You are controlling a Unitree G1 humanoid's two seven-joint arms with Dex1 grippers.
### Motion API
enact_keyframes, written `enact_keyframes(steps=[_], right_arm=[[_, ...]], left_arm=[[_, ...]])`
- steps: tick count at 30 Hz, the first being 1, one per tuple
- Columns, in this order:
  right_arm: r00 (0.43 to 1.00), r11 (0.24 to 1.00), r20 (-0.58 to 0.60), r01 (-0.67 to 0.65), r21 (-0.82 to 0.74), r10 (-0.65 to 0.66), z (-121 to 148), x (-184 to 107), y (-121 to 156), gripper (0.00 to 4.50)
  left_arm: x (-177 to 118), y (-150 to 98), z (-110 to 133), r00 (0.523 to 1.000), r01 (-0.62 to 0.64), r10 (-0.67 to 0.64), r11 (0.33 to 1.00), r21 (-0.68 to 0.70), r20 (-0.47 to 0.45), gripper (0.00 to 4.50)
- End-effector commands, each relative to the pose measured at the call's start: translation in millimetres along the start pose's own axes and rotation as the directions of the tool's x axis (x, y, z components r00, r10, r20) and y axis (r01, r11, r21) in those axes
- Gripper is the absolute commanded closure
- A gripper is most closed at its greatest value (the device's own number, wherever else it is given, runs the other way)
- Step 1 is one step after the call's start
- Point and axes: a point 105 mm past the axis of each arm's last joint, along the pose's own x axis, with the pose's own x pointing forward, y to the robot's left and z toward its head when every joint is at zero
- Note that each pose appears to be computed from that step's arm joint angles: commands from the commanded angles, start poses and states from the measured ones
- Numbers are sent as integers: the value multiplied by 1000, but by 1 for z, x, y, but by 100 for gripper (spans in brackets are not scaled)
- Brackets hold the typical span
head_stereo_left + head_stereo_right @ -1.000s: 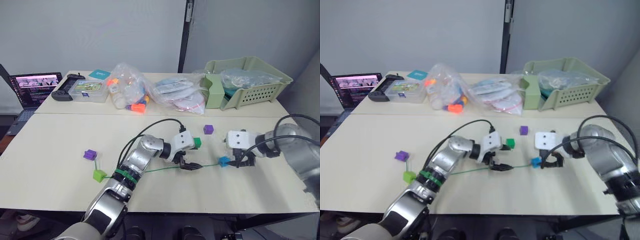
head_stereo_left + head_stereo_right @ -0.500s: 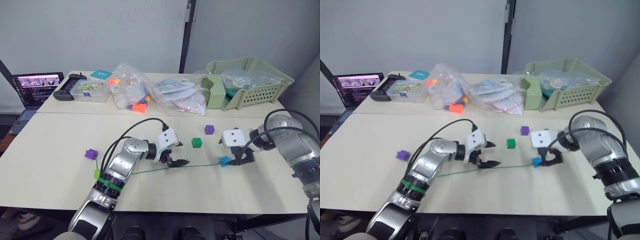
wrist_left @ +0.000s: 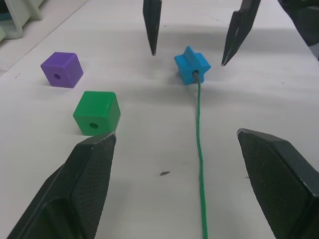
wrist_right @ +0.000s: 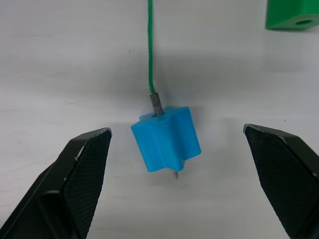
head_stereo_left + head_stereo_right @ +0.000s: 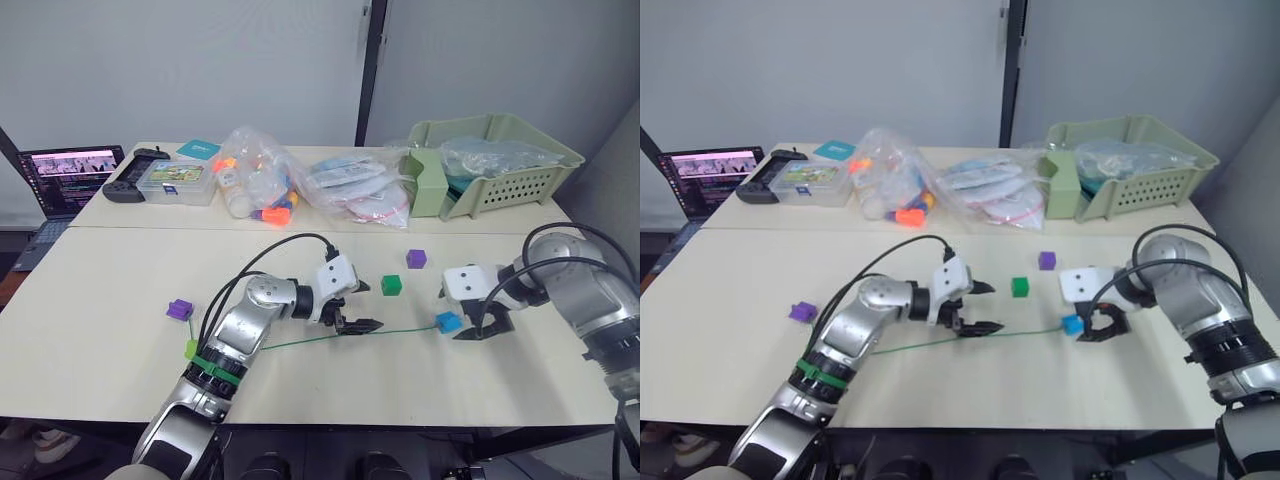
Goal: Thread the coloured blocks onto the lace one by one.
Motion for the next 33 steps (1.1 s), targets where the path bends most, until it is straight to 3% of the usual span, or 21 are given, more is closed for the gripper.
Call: enact_keyframes(steps=[1, 3, 4, 12, 19, 23, 33], right_arm=[[1000, 999, -5, 22, -25, -22, 0, -1, -3, 0], [1000, 999, -6, 20, -25, -21, 0, 2, -3, 0], [1000, 1000, -8, 16, -22, -16, -1, 3, -2, 53], [999, 1000, -30, -13, -21, 12, -6, 12, 5, 317], [1000, 1000, 21, -15, 6, 15, 6, 9, 5, 322], [996, 999, 87, -35, 27, 33, 28, 9, 11, 322], [992, 999, 113, -52, -9, 53, 75, 31, 28, 322]], left_arm=[[-6, -5, 7, 1000, 16, -17, 1000, 16, 25, 41], [-9, -6, 6, 1000, 17, -17, 1000, 16, 22, 41], [-10, -6, 5, 1000, 15, -15, 1000, 16, 20, 36], [-17, -6, 3, 1000, 16, -16, 1000, 19, 5, 36], [-21, -6, -1, 1000, 18, -18, 1000, 21, -14, 36], [-23, -5, -3, 1000, 13, -12, 1000, 26, -24, 36], [-27, -4, -6, 999, 10, -9, 1000, 25, -40, 36]])
